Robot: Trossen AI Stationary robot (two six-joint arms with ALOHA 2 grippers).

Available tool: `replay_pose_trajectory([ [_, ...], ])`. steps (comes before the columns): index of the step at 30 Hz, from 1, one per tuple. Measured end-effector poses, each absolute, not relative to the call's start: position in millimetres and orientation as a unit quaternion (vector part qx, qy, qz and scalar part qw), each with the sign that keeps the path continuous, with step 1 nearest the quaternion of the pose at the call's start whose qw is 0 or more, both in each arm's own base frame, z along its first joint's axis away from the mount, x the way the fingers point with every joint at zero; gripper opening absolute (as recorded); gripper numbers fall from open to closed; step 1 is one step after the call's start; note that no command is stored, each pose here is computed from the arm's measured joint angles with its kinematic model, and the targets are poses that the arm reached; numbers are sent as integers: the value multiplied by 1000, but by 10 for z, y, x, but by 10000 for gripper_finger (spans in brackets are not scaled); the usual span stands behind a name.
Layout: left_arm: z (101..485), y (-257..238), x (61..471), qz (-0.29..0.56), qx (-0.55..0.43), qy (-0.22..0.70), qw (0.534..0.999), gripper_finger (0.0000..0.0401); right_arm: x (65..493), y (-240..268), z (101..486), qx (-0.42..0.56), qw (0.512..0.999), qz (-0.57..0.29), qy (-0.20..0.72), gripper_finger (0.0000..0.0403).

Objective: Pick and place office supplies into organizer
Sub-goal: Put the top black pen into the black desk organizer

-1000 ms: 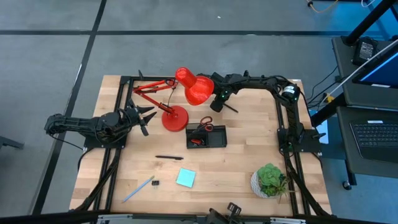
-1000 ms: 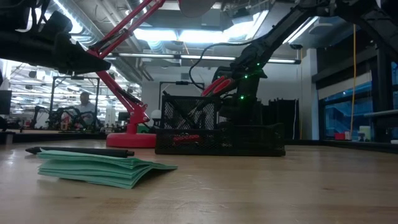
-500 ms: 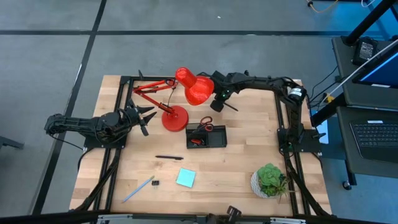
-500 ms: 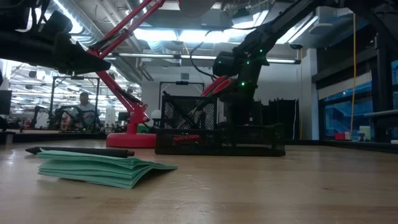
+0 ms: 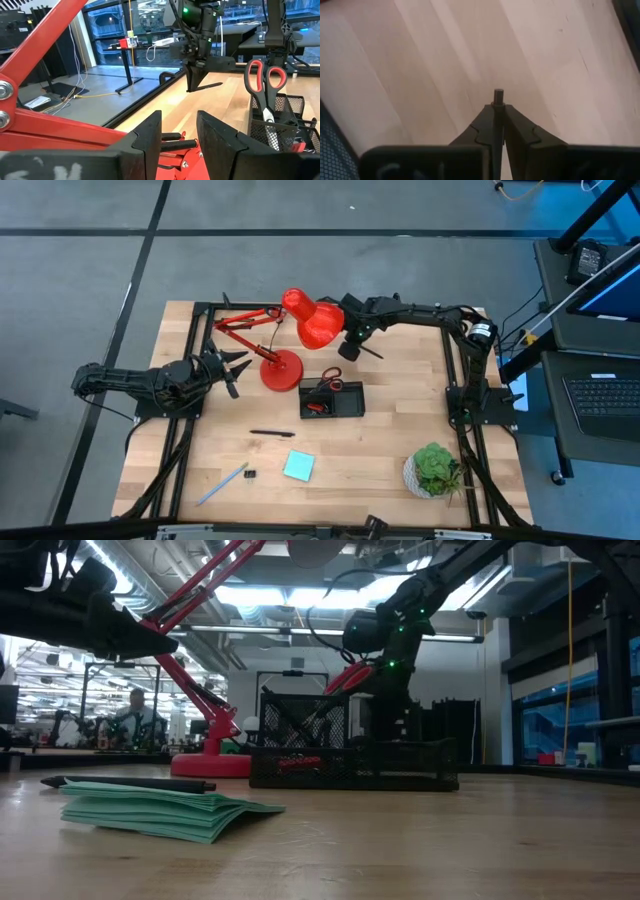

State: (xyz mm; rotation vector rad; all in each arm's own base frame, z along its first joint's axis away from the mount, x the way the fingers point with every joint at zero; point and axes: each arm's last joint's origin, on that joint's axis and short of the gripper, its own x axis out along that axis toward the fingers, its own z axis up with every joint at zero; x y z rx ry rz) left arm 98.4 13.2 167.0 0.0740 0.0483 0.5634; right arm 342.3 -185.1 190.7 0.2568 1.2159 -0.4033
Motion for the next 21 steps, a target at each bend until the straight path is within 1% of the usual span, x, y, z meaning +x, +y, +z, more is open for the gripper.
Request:
replay_pose_trajectory([
  [6,1669,132,984,278,37,24,960,118,3418,-1815,1915,118,790,-183,572,27],
  [10,1670,132,984,278,36,24,960,118,3417,-1739,2034,108,799,-178,564,26],
  [16,1669,132,984,278,37,24,960,118,3332,-1613,2392,100,824,-181,528,26],
  [21,1669,132,984,278,36,24,960,118,3143,-1519,2739,79,827,-229,508,26],
])
